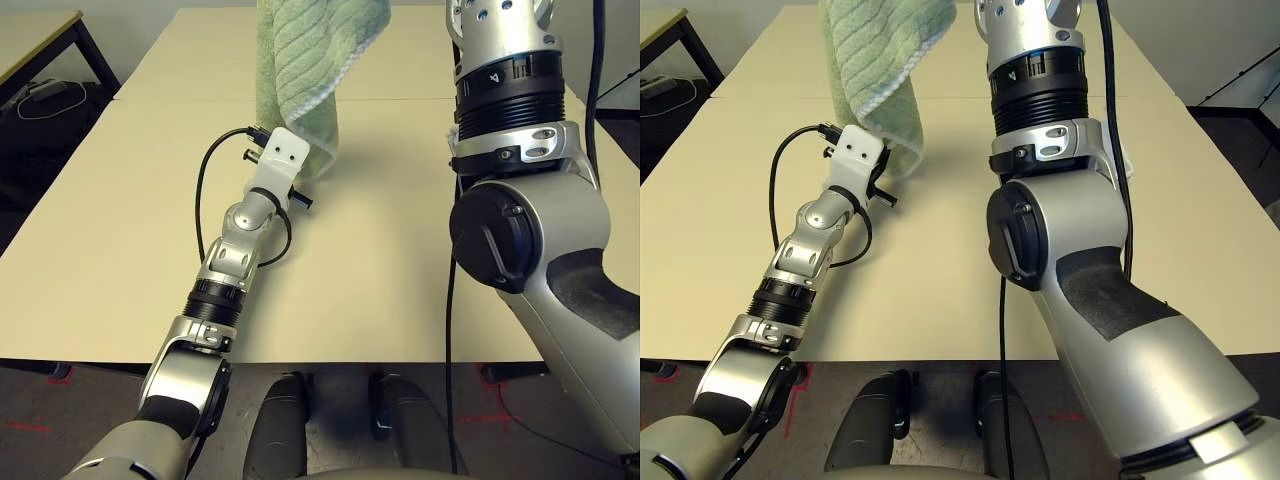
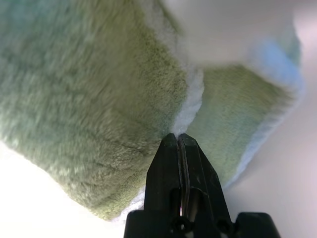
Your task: Fold the towel and set it aside.
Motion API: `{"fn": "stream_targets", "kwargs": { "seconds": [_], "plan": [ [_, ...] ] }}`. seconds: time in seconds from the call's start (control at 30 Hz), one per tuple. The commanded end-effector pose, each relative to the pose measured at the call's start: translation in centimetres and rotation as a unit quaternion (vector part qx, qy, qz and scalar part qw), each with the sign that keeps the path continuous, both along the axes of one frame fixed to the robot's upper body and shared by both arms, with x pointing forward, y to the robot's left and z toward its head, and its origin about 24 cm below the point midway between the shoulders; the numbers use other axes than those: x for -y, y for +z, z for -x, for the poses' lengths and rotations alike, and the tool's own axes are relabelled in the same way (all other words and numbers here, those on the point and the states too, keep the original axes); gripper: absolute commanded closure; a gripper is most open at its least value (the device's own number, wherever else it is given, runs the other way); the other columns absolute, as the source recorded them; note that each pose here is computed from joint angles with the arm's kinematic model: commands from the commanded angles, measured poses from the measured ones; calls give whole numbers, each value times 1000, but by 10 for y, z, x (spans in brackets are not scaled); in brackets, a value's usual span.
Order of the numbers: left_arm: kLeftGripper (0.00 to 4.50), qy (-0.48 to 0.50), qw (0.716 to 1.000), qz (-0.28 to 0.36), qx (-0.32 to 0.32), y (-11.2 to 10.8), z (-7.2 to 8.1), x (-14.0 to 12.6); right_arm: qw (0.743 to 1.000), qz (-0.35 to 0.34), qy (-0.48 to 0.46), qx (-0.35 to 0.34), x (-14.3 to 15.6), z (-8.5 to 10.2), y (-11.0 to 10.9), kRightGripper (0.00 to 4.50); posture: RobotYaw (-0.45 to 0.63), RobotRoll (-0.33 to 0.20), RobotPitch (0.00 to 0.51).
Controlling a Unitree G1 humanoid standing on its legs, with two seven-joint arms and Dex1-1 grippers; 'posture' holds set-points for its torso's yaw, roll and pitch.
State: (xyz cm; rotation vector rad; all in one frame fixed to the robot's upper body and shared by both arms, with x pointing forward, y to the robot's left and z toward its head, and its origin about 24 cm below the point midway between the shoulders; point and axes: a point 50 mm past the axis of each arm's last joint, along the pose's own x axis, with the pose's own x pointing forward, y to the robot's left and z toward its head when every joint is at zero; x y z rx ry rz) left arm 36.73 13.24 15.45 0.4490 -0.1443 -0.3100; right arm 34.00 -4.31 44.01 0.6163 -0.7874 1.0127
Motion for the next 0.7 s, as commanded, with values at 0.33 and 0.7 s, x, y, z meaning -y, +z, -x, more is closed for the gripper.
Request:
{"fn": "stream_targets", "kwargs": {
  "seconds": [0.33,0.7],
  "plan": [
    [4435,-44,998,38,-11,12,33,-38,995,25,-97,-27,41,-30,-22,4500,129,0,147],
    [4435,11,999,47,-18,22,47,-86,981,80,-166,-67,74,-48,-70,4500,125,0,164]
  ]
}}
